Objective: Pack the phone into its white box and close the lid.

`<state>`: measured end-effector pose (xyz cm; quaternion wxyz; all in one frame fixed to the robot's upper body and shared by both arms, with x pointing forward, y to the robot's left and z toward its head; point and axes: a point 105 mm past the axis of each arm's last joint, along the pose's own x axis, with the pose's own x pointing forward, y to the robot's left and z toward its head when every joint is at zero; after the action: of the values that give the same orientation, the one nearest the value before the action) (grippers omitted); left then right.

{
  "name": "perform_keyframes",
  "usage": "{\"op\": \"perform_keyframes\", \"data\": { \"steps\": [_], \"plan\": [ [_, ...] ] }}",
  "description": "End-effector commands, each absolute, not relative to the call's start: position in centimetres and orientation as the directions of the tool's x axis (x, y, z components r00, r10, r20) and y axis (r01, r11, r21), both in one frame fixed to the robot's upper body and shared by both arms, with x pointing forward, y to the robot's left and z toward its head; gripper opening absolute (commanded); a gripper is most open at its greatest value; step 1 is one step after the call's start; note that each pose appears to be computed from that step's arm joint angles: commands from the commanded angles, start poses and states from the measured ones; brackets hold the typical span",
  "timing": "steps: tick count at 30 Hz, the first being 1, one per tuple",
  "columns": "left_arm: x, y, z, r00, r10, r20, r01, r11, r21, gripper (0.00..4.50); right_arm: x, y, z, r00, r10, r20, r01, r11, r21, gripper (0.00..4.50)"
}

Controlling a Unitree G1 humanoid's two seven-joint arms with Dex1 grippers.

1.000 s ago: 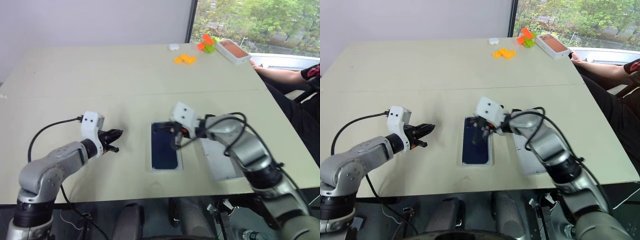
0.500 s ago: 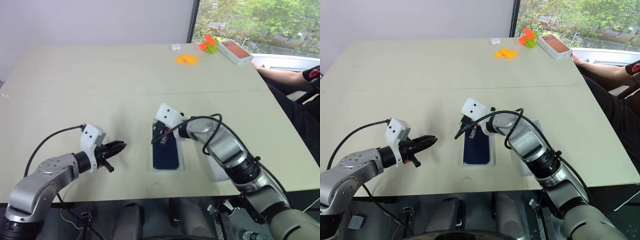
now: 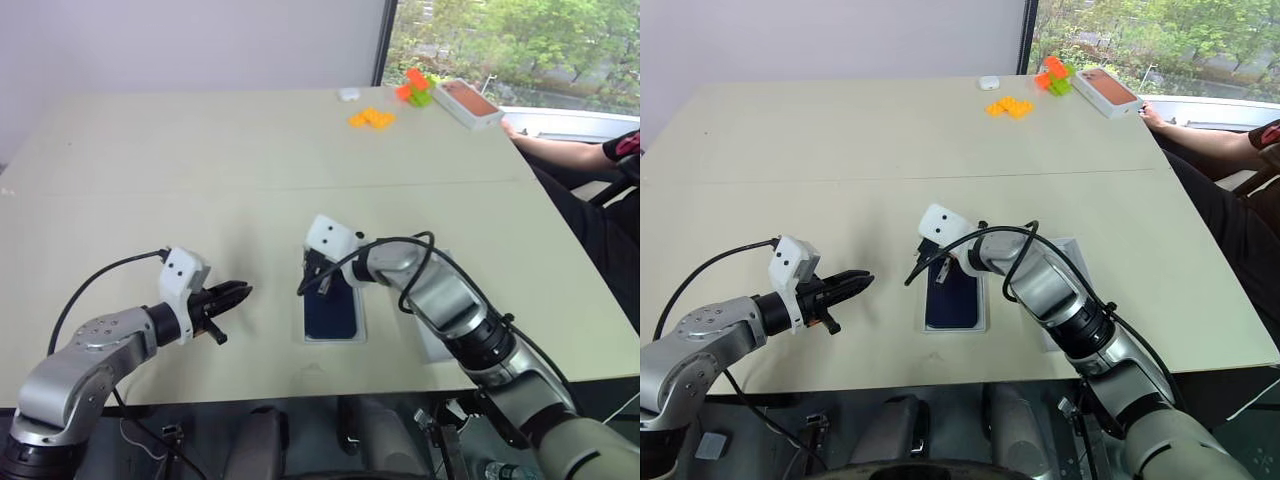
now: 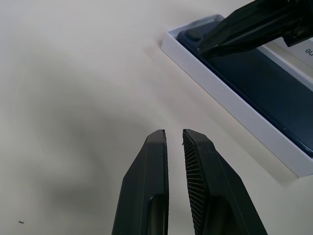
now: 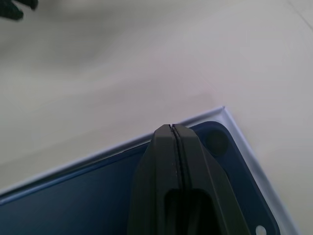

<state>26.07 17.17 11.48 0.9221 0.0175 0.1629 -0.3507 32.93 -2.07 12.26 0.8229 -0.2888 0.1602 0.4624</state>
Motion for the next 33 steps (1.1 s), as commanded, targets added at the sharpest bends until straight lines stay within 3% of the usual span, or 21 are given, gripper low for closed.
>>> {"op": "perform_keyframes", "data": {
  "steps": [1,11,18,25,28,33],
  "plan": [
    [26.2,17.3,12.6,0.719,-0.639,-0.275,0.654,0.756,-0.046,0.61,32.4,-2.1,12.9,0.516,0.675,-0.527,-0.856,0.384,-0.346,0.02],
    [26.2,17.2,12.6,0.722,-0.639,-0.266,0.652,0.757,-0.048,0.61,31.1,-1.9,15.2,0.480,0.766,-0.428,-0.864,0.327,-0.383,0.02],
    [25.9,17.1,12.8,0.709,-0.657,-0.257,0.667,0.743,-0.058,0.61,29.2,-5.7,17.4,0.430,0.820,-0.379,-0.861,0.246,-0.445,0.02],
    [25.7,16.7,12.4,0.691,-0.673,-0.265,0.685,0.726,-0.060,0.61,29.9,-10.5,17.5,0.510,0.753,-0.417,-0.837,0.321,-0.443,0.02],
    [25.5,16.2,12.4,0.677,-0.688,-0.263,0.702,0.711,-0.052,0.61,29.9,-12.9,17.3,0.540,0.706,-0.458,-0.833,0.373,-0.408,0.91],
    [25.3,15.5,11.5,0.656,-0.700,-0.281,0.721,0.691,-0.039,0.61,28.6,-14.4,17.5,0.552,0.693,-0.464,-0.833,0.425,-0.355,3.46]
  ]
}}
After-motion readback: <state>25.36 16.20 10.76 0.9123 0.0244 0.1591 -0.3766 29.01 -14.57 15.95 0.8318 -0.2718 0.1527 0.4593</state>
